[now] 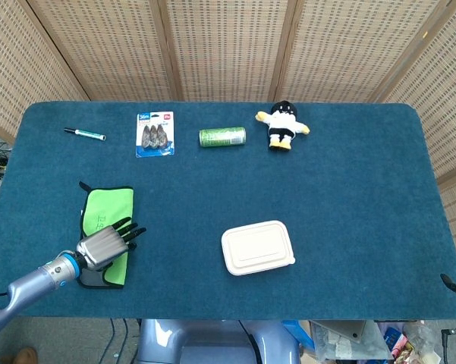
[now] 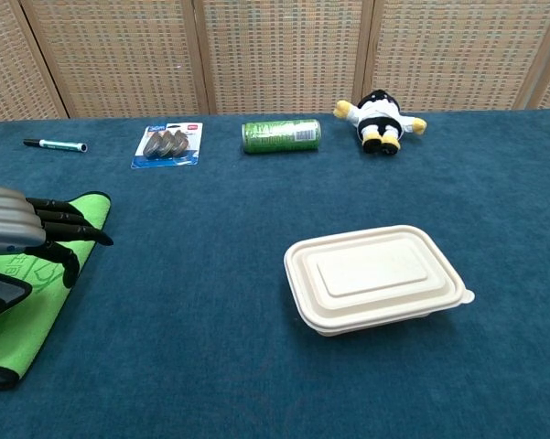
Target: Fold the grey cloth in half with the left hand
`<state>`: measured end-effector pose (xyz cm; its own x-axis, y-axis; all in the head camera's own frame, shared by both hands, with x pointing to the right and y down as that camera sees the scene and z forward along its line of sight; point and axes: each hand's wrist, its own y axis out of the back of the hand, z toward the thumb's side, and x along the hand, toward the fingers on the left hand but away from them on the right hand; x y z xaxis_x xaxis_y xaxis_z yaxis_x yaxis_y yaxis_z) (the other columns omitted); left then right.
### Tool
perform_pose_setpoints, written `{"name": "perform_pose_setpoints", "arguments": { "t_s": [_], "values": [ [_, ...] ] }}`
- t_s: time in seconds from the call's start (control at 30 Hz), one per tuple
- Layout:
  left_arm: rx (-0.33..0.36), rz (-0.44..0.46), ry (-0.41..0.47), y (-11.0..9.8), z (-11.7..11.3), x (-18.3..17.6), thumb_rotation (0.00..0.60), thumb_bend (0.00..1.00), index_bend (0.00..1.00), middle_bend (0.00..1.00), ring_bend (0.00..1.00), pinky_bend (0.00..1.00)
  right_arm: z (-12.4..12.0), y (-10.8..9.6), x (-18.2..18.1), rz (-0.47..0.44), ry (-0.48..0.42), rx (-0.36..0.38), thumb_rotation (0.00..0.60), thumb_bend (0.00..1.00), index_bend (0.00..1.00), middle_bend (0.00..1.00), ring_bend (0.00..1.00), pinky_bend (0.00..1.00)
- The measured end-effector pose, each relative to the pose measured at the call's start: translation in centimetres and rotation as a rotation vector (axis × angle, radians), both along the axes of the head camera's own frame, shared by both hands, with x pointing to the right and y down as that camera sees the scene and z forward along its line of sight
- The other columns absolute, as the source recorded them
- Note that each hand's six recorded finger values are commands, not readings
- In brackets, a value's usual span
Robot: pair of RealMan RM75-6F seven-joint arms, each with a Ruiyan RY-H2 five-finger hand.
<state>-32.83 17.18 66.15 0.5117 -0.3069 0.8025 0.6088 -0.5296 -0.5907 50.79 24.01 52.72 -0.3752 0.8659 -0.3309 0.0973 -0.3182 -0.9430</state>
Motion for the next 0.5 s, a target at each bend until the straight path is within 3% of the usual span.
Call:
{"name": "perform_pose_setpoints", "arguments": {
  "t_s": [0.5],
  "values": [
    [-0.016, -0.018, -0.062, -0.2, -0.2, -2.1, 0.6, 0.35, 0.34, 0.0, 0.0, 0.0, 0.2, 0.0, -0.2, -0.003, 0.005, -0.011, 0.6, 0.0, 0.0, 0.0, 0.0, 0.0]
  ]
}}
